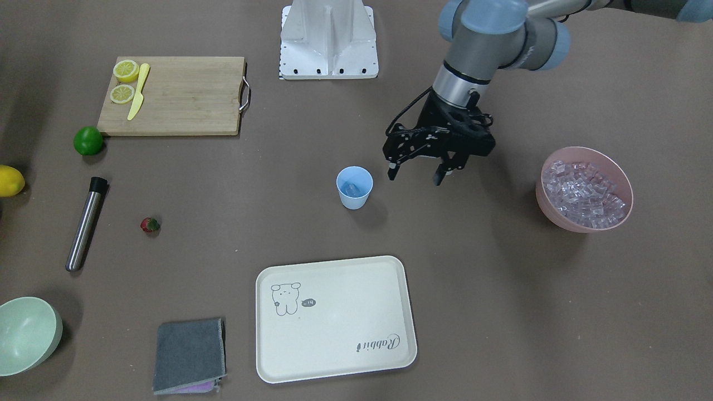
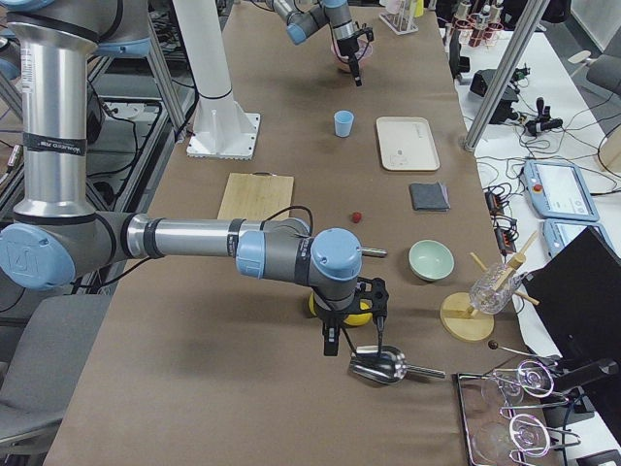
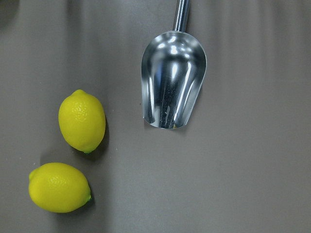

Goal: Mash ice and strawberries in cup
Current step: 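Move the left gripper back over the ice bowl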

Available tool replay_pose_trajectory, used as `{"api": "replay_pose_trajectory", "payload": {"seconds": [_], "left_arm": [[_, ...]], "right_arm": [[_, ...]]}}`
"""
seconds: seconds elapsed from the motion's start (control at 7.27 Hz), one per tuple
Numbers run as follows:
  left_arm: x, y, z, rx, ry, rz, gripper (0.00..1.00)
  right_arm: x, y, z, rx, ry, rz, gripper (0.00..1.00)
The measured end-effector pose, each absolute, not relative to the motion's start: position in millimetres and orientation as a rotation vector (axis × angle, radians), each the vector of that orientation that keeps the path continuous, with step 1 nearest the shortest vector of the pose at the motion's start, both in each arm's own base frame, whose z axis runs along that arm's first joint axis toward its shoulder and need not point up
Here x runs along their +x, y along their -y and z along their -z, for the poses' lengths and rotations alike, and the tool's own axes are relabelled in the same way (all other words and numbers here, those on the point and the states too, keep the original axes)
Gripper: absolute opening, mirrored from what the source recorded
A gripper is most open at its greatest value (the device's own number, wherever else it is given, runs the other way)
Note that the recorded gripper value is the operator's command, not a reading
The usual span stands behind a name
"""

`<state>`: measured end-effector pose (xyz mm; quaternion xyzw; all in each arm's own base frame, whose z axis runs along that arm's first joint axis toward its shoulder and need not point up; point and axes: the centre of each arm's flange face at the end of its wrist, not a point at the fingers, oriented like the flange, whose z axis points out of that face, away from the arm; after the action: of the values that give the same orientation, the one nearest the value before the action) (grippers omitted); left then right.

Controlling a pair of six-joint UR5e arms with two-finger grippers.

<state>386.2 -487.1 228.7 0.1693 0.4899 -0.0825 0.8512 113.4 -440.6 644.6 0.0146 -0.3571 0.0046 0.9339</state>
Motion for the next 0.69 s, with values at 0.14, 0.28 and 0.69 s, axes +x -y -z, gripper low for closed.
{"api": "replay_pose_trajectory", "payload": {"seconds": [0.14,0.28,0.69], "left_arm": [[344.5,501.0,-256.8,0.360,-0.971,0.115,0.98],[302.9,512.9,-292.9,0.355,-0.919,0.061,0.98],[218.7,512.5,-397.2,0.282,-0.808,0.076,0.98]], "right_arm": [[113.3,441.0,-643.2,0.032,0.730,-0.009,1.00],[113.4,441.5,-641.7,0.035,0.729,-0.007,1.00],[113.7,442.3,-640.3,0.038,0.726,-0.006,1.00]]}}
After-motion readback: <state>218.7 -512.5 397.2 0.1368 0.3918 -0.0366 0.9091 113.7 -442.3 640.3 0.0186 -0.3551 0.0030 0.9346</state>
